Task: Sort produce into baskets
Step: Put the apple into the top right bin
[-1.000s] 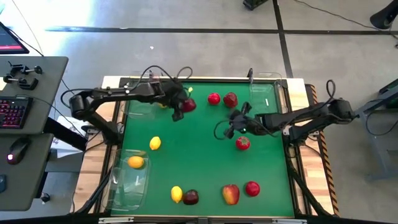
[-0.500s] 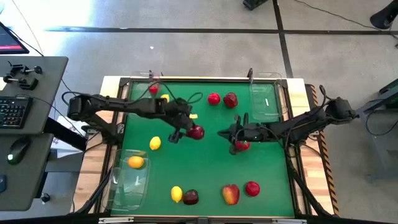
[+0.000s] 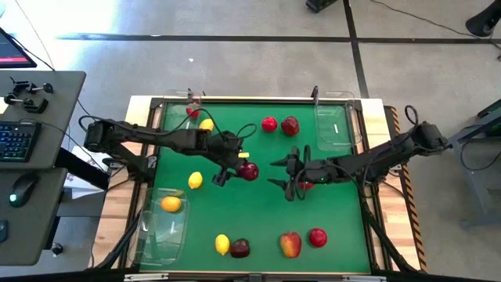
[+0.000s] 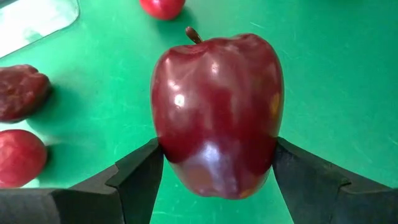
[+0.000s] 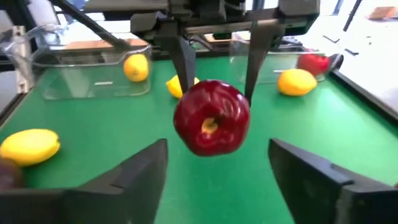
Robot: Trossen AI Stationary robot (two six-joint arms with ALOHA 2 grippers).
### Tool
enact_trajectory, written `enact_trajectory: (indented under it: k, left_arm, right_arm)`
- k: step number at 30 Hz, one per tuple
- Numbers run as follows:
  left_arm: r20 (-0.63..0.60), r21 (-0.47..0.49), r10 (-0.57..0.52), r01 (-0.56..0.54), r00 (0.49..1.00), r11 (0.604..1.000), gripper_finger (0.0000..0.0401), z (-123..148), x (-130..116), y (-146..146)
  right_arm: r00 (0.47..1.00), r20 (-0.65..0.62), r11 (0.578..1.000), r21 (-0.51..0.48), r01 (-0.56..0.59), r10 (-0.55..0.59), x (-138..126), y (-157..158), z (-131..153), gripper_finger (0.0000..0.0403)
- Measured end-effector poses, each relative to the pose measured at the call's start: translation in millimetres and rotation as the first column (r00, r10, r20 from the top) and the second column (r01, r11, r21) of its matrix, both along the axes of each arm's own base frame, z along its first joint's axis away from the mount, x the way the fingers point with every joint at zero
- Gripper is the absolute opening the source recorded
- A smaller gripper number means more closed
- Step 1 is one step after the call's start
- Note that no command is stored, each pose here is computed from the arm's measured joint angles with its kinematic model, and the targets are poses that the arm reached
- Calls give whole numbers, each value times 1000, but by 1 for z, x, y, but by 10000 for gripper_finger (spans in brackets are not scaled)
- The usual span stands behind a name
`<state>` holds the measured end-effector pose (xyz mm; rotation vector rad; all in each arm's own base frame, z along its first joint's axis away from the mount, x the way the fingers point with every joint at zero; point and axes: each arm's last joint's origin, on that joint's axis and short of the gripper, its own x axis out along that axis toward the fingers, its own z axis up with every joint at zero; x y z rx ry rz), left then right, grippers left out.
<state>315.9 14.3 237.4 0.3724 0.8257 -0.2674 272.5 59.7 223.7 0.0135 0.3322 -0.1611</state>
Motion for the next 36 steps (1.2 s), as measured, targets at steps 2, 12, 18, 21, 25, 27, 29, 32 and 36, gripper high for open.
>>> enact_trajectory:
  k: [2,12,18,21,25,27,29,32,36]
  left_arm:
    - [0,0,0,0,1000,1000,266,0,0,0]
    - [0,-3,4,-4,1000,1000,266,0,0,0]
    - [-2,-4,3,-3,1000,1000,266,0,0,0]
    - [-7,-5,3,-3,1000,1000,266,0,0,-1]
    - [-10,-4,-4,4,1000,1000,266,0,-1,-3]
    - [-8,-1,-15,15,1000,1000,266,0,0,-4]
    - [-5,2,-23,23,1000,1000,266,0,0,-7]
    - [1,11,-33,33,999,999,266,0,0,-9]
    - [7,10,-36,36,999,999,266,1,1,-10]
  right_arm:
    - [1000,6,1000,-5,26,-26,1,2,1,301]
    - [994,-52,994,-62,92,-95,43,13,-8,348]
    - [988,-115,993,-71,99,-107,63,18,-5,349]
    - [987,-124,992,-78,97,-106,70,20,-6,349]
    - [986,-129,991,-102,90,-103,74,21,-7,349]
    - [985,-132,990,-105,98,-111,74,18,-8,349]
    - [983,-139,989,-100,107,-120,73,15,-11,349]
    - [985,-148,994,-80,80,-91,74,12,-12,349]
    - [988,-138,997,-55,57,-65,76,11,-11,349]
